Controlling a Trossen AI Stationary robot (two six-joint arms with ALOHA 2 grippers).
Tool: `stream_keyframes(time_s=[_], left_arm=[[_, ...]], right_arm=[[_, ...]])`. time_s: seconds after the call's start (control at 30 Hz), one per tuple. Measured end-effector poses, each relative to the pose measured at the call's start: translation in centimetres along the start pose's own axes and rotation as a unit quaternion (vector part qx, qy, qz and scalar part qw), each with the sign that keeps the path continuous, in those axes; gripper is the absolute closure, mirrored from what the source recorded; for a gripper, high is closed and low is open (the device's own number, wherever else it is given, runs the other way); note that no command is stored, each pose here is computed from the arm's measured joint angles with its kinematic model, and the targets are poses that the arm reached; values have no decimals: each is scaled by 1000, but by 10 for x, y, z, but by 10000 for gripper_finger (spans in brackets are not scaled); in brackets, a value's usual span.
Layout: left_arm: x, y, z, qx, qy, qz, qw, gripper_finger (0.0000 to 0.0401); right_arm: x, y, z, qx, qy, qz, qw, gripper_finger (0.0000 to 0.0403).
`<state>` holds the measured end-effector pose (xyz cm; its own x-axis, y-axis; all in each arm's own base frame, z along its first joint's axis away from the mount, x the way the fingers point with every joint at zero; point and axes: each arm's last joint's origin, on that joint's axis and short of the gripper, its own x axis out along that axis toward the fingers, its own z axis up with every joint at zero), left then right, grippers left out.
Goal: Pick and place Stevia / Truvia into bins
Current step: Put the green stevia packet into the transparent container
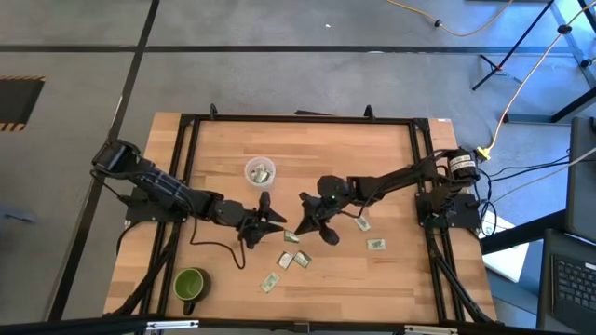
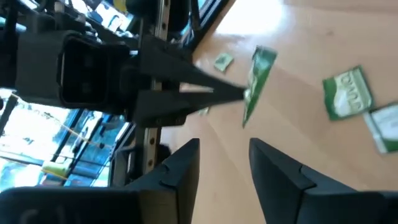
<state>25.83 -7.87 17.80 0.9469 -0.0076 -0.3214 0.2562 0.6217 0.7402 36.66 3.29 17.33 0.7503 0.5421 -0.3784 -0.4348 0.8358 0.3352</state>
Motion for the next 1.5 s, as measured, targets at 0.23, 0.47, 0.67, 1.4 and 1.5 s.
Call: stream_keyframes(time_s=[0.23, 0.47, 0.67, 1.4, 1.5], left_arm=[[-1, -2, 4, -4, -23, -14, 1000, 267], [-3, -3, 12, -4, -48, -2, 999, 278], [-3, -3, 13, -5, -51, -2, 999, 300], [-3, -3, 12, -16, -49, -2, 999, 398], [-3, -3, 12, -35, -48, -2, 998, 398]], right_arm=[[1, 0, 10, 6, -12, -3, 1000, 403], [1, 0, 10, 11, -9, -5, 1000, 403], [1, 0, 10, 9, -10, -9, 1000, 403], [1, -1, 10, -8, -9, -20, 1000, 402], [1, -1, 10, -32, -7, -20, 999, 393]])
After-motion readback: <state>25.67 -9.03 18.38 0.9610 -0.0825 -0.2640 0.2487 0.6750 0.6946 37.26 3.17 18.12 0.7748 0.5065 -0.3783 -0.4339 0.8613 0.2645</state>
